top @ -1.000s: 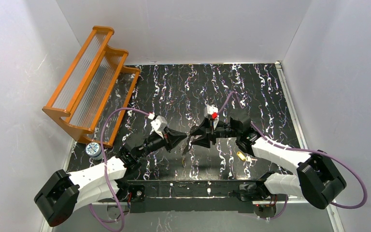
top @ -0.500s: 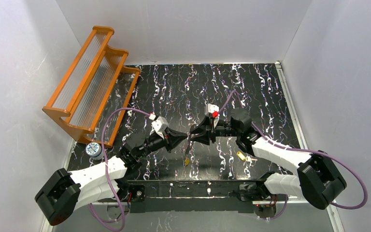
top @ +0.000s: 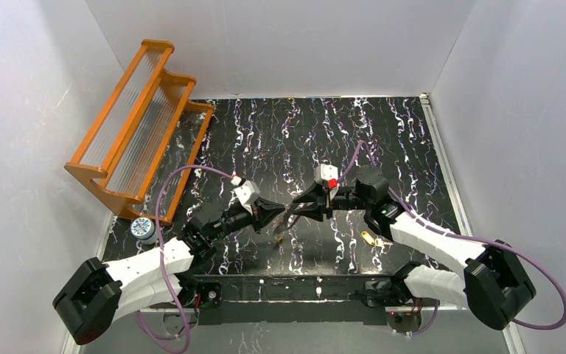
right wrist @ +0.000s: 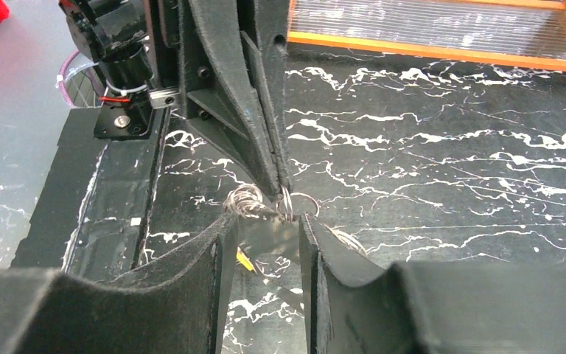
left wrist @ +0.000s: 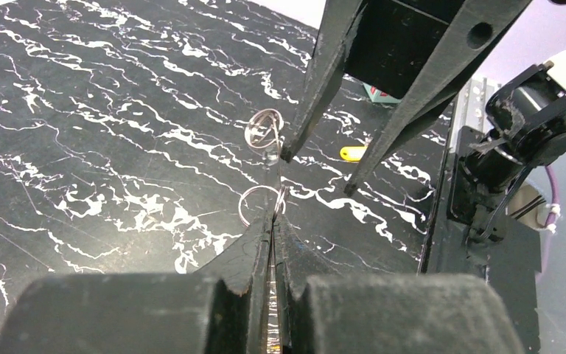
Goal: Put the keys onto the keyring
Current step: Adjust the keyring.
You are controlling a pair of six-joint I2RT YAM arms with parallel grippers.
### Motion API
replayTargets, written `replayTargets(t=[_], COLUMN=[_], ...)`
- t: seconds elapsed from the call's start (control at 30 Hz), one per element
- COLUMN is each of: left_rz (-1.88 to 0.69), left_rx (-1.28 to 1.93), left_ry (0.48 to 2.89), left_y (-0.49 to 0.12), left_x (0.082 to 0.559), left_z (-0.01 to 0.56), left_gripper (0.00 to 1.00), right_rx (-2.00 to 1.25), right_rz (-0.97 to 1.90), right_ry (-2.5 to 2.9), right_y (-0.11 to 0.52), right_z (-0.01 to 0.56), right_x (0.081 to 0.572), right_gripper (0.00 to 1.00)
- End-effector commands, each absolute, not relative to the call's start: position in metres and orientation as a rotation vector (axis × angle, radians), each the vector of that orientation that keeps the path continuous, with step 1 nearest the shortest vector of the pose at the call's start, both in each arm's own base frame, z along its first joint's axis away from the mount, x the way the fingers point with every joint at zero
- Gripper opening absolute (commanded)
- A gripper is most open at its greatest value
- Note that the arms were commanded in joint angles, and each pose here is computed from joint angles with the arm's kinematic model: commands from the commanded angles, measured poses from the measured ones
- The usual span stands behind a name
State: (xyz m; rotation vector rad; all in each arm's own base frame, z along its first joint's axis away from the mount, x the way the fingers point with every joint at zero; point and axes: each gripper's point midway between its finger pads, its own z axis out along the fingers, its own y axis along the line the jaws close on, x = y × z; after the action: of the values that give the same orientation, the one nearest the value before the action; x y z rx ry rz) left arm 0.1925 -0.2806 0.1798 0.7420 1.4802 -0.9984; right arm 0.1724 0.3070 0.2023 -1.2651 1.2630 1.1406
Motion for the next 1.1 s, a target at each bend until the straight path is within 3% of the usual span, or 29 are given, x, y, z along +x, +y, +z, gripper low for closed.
replayTargets(t=[0.0,0.33,0.57,1.07], left_rz=[-0.945,-0.931,-0.936,-0.944], left_rx=[0.795,0.859,0.883,0.888], left_ry=[1.428,1.462,1.480,1.461], left_y=[-0.285,-0.290,-0.292,-0.294], left_x=[0.198,0.199,0.198,0.198], left_z=[0.201,0.198,0.194,0.202], left_gripper=[0.00,0.00,0.00,0.00], right_rx=[-1.334,-1.359,-1.338,-1.416], right_rz=[1.117,1.158,1.111,1.153], right_ry=[1.121,1.150,1.180,1.248], right_y=[0.309,0.318,0.320,0.325], right_z=[0.226,0.221,0.220,0.198], right_x=[0.168,0.173,0.184,0.178], right_gripper=[0.43,0.36,0.40,0.39])
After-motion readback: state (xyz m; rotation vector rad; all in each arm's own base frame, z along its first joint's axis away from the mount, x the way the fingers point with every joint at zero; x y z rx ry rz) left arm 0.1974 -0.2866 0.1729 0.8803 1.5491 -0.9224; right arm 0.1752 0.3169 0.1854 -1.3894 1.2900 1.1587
